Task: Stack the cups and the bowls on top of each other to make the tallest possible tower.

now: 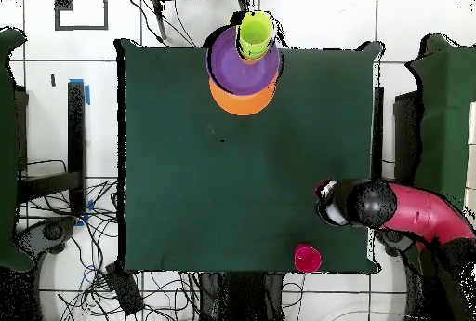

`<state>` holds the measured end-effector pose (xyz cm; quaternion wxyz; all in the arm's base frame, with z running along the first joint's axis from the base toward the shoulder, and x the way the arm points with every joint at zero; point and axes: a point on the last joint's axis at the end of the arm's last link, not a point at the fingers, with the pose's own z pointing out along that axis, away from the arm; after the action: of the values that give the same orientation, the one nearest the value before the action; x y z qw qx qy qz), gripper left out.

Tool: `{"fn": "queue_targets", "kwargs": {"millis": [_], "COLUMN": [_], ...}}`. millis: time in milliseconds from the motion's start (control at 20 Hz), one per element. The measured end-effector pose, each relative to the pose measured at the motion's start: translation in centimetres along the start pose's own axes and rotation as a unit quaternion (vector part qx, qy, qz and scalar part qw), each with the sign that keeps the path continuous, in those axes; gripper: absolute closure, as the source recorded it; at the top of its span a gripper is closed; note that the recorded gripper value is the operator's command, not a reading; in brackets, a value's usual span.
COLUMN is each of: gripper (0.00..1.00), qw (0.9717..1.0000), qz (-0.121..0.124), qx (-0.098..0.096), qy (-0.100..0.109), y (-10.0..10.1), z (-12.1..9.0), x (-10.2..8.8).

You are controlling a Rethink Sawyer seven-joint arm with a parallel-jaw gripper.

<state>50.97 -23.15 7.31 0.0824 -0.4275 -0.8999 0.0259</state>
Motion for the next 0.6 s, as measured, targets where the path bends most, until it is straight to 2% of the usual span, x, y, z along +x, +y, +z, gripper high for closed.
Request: {"fn": "queue_targets", "kwargs": {"millis": [200, 250, 450, 600], "gripper": [1.0, 1.0, 1.0, 1.0], "qw": [0.9997, 0.9994, 0.9989, 0.9983], "qz": [-0.006, -0.01, -0.017, -0.026], "qx": [0.012, 0.017, 0.02, 0.021], "qy": [0.019, 0.03, 0.04, 0.048], "y": [1.5, 2.4, 4.0, 6.4], "z": [-1.5, -2.4, -3.7, -4.9], "x": [0.6, 1.0, 1.3, 1.5]}}
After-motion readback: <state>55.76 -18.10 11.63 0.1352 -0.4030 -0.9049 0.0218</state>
